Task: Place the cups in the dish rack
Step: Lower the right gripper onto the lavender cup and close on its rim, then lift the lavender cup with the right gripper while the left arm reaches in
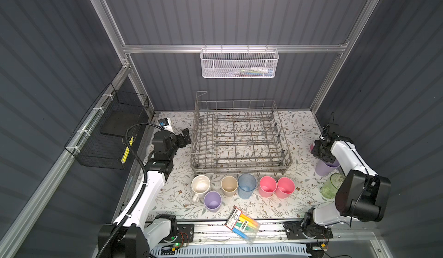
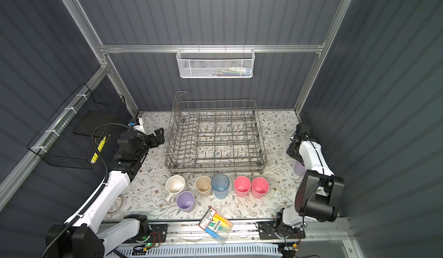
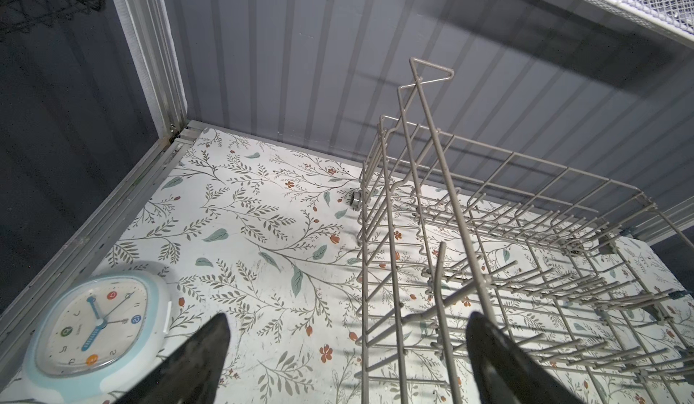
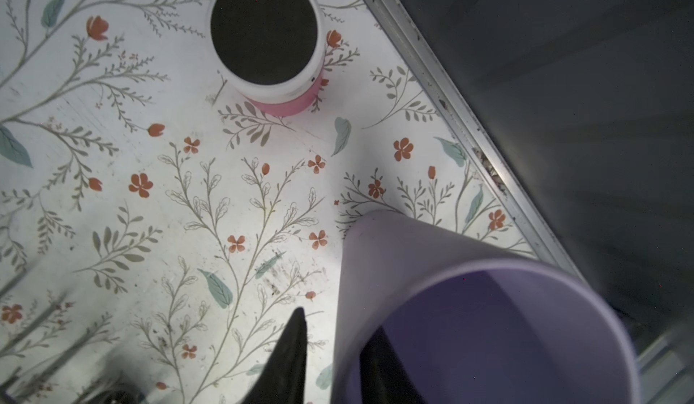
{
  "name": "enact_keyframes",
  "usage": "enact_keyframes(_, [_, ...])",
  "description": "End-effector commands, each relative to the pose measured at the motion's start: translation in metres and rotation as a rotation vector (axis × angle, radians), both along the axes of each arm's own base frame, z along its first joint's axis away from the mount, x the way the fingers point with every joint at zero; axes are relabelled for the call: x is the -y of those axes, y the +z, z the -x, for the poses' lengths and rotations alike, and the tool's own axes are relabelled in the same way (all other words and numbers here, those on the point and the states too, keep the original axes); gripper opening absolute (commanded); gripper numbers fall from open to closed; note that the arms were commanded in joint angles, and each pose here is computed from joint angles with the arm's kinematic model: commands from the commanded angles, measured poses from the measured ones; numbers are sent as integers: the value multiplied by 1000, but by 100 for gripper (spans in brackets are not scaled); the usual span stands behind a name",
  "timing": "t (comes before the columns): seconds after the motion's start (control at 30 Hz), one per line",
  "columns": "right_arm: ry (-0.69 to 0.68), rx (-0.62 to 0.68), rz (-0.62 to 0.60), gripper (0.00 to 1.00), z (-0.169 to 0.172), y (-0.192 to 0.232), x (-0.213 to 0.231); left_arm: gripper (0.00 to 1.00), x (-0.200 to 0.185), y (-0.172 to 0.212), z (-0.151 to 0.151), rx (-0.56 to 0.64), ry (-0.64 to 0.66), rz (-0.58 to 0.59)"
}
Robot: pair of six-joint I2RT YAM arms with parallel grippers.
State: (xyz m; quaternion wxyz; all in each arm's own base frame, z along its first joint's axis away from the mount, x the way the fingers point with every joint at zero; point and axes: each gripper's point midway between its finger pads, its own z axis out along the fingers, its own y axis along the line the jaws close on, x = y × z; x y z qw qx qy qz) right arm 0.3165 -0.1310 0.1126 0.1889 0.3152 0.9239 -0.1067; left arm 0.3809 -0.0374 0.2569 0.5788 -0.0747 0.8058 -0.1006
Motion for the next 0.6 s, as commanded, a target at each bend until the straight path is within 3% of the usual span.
enact_keyframes(0.0, [0,-4,4,17,2,-1,1,98,-5,14,1,25,28,7])
enact_keyframes(0.27, [0,19,29,0,5,13,3,98,-6,17,0,18,38,11])
enact_keyframes(0.57, [44,179,67,0,3,84,-13,97,-2,43,7,49,16,50])
